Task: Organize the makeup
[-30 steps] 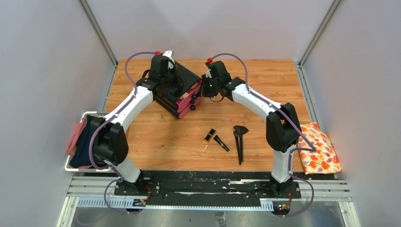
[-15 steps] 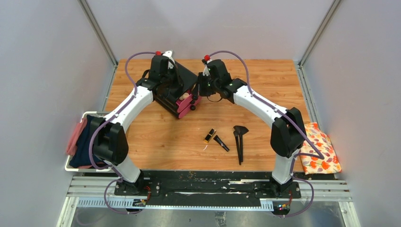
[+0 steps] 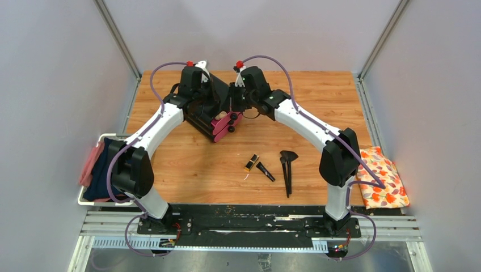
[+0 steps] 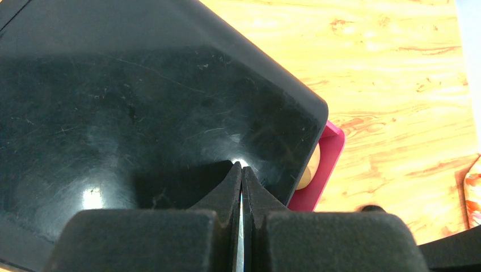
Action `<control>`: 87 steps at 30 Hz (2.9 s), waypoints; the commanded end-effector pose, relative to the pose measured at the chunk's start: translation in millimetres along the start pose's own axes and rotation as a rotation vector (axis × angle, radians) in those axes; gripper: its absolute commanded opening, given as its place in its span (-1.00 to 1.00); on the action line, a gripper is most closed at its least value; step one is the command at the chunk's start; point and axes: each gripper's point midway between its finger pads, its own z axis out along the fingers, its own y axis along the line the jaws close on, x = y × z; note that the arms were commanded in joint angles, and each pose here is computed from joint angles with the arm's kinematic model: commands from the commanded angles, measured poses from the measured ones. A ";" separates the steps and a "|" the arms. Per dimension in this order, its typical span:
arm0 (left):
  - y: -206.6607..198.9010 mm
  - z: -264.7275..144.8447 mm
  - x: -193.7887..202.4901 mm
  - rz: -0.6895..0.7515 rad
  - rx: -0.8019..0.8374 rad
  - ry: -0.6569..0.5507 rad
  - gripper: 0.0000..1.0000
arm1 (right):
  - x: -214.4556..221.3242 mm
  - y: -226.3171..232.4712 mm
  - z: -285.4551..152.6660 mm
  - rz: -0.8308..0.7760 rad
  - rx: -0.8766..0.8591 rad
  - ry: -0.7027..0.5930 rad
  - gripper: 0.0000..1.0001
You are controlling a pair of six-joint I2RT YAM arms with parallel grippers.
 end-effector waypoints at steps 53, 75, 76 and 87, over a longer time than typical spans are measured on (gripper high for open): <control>18.7 1.3 34.2 0.002 -0.052 0.111 -1.00 | 5.1 -11.7 -27.9 -0.108 0.228 -0.034 -1.00; 19.5 1.8 35.9 0.002 -0.054 0.119 -1.00 | 30.2 -71.7 2.2 -0.112 0.369 0.017 -1.00; 19.3 1.7 35.4 0.001 -0.054 0.117 -1.00 | 28.8 -71.3 6.1 -0.113 0.365 0.018 -1.00; 21.6 3.0 38.9 0.007 -0.059 0.126 -1.00 | 19.0 -65.5 30.2 -0.094 0.323 -0.003 -1.00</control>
